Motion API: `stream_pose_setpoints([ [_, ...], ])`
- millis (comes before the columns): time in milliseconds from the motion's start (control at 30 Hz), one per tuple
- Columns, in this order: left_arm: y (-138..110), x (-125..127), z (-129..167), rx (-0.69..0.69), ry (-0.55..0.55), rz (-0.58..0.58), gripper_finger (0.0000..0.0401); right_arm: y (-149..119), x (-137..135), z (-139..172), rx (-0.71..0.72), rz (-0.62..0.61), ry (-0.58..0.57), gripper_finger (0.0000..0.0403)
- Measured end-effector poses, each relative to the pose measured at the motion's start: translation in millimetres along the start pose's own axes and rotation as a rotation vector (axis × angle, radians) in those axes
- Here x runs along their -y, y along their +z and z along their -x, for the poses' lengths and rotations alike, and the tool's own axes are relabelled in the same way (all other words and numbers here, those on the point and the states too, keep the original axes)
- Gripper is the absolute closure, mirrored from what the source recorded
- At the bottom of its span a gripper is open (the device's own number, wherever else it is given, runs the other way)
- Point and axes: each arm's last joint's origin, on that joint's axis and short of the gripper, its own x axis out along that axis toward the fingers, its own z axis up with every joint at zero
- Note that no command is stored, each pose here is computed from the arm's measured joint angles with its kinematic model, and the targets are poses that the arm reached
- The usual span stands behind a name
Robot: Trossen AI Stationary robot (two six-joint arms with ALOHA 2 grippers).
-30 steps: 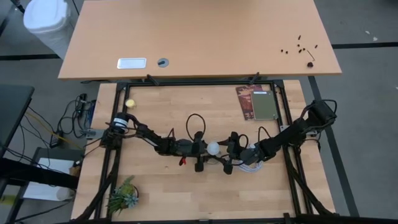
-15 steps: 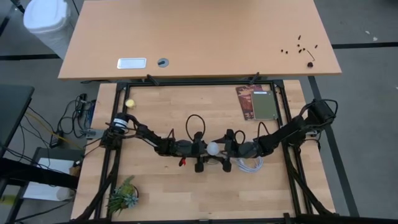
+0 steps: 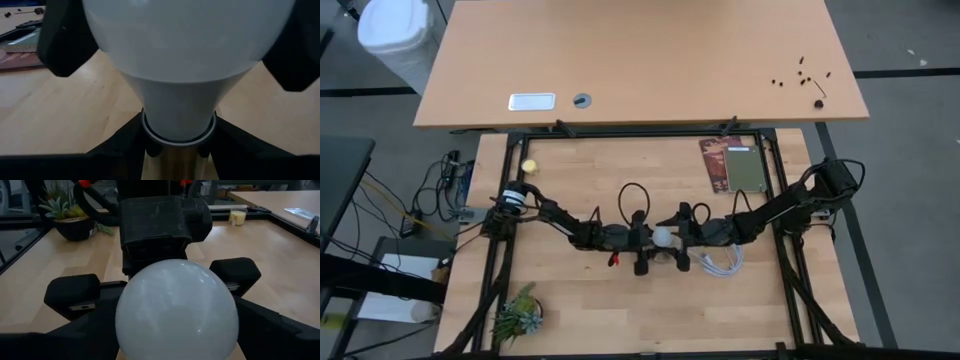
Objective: Screw lightbulb
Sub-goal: Remove the light bulb from the lamp
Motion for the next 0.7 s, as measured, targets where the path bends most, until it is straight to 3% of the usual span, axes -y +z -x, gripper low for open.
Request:
stream_pose_setpoints([
  [333,7,-2,1,0.079,0.078,0.028,0.0218,0,6,-2,-0.006,0.043,-0.022,0.0095],
  [700,9,-2,1,0.098,0.078,0.044,0.0217,6,12,-5,0.041,0.048,0.002,0.0096],
])
